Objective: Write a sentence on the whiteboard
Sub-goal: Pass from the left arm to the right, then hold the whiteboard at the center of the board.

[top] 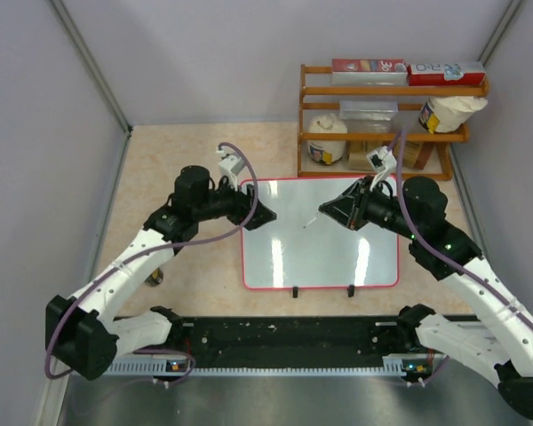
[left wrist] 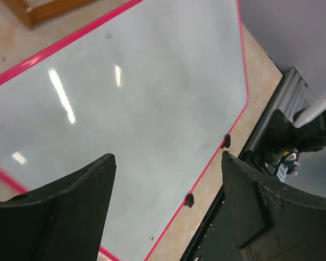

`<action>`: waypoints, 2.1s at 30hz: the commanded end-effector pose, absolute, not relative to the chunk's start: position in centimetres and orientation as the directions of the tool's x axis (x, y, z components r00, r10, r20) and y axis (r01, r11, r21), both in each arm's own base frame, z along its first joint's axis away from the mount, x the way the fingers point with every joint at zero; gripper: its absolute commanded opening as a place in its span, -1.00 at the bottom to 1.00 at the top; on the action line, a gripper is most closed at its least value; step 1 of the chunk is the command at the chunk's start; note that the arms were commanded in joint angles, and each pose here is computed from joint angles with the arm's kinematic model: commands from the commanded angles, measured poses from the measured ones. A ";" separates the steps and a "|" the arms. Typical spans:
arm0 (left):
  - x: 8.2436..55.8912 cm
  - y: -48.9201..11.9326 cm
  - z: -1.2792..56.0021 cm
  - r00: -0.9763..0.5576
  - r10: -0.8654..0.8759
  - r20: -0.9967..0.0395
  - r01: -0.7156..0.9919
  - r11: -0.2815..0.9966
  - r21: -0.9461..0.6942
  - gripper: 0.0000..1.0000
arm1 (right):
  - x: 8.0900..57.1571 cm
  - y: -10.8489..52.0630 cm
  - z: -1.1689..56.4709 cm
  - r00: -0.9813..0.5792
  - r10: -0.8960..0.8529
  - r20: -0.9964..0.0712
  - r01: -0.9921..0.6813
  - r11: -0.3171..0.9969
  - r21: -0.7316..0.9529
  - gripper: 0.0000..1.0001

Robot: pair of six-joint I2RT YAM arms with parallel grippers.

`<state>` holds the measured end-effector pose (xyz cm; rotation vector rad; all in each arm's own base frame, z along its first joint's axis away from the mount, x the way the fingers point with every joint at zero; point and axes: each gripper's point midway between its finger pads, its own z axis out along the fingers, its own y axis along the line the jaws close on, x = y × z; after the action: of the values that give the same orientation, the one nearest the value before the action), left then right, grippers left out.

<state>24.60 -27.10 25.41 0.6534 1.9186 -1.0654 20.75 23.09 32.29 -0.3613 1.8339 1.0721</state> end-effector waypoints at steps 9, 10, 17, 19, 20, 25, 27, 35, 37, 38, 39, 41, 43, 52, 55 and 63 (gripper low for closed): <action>31.4 -16.0 21.0 -0.687 -0.333 -0.646 0.398 0.571 -0.718 0.64 | 22.1 21.5 30.8 -0.458 0.185 -0.869 -0.593 0.665 0.454 -1.00; 31.5 -16.4 21.0 -0.699 -0.331 -0.634 0.431 0.512 -0.743 0.63 | 22.2 21.5 30.7 -0.459 0.183 -0.869 -0.592 0.667 0.453 -1.00; 33.0 -17.9 22.2 -0.703 -0.246 -0.667 0.597 0.306 -0.742 0.55 | 22.5 21.9 30.7 -0.456 0.167 -0.874 -0.600 0.667 0.441 -1.00; 33.9 -18.4 22.4 -0.704 -0.222 -0.675 0.616 0.284 -0.735 0.53 | 22.6 21.9 30.7 -0.454 0.164 -0.876 -0.602 0.668 0.437 -1.00; 33.9 -18.7 22.3 -0.711 -0.205 -0.672 0.620 0.268 -0.737 0.52 | 22.7 21.9 30.6 -0.455 0.164 -0.875 -0.600 0.669 0.437 -1.00; 34.4 -20.3 21.9 -0.722 -0.144 -0.677 0.645 0.214 -0.734 0.39 | 22.9 22.1 30.6 -0.455 0.160 -0.876 -0.603 0.668 0.435 -1.00; 34.3 -20.6 21.5 -0.729 -0.132 -0.671 0.643 0.203 -0.739 0.22 | 23.0 22.1 30.7 -0.453 0.162 -0.877 -0.601 0.671 0.434 -1.00; 32.7 -21.0 19.1 -0.756 -0.078 -0.649 0.624 0.210 -0.752 -0.41 | 22.9 22.1 30.9 -0.448 0.164 -0.879 -0.608 0.665 0.434 -1.00; 32.4 -21.1 18.3 -0.765 -0.058 -0.641 0.613 0.237 -0.753 -0.59 | 22.8 22.1 31.0 -0.446 0.168 -0.879 -0.611 0.661 0.436 -1.00; 32.1 -21.3 17.9 -0.769 -0.047 -0.638 0.611 0.242 -0.754 -0.65 | 22.7 22.1 31.1 -0.444 0.168 -0.880 -0.613 0.660 0.435 -1.00; 32.1 -21.3 17.7 -0.755 -0.038 -0.655 0.628 0.251 -0.737 -0.70 | 22.6 22.1 31.2 -0.443 0.170 -0.880 -0.613 0.659 0.436 -1.00; 31.7 -21.2 17.0 -0.770 -0.031 -0.638 0.608 0.269 -0.747 -0.85 | 22.6 22.0 31.2 -0.440 0.173 -0.881 -0.613 0.660 0.435 -1.00; 31.5 -21.0 16.7 -0.765 -0.023 -0.644 0.613 0.281 -0.739 -0.95 | 22.4 21.9 31.3 -0.437 0.174 -0.882 -0.615 0.658 0.435 -1.00; 31.3 -20.4 15.4 -0.767 -0.001 -0.642 0.600 0.353 -0.718 -0.62 | 22.3 21.9 31.3 -0.435 0.175 -0.883 -0.618 0.655 0.435 -1.00; 31.8 -20.3 15.8 -0.754 -0.008 -0.657 0.607 0.372 -0.702 -0.25 | 22.4 21.9 31.5 -0.429 0.175 -0.886 -0.621 0.656 0.430 -1.00; 32.0 -19.8 17.6 -0.732 -0.033 -0.680 0.603 0.434 -0.669 0.15 | 22.6 22.1 32.2 -0.407 0.173 -0.897 -0.636 0.651 0.415 -1.00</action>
<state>31.39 -20.22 15.06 0.4432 2.1289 -1.4241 22.29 21.83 29.19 -0.3482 1.8911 0.9182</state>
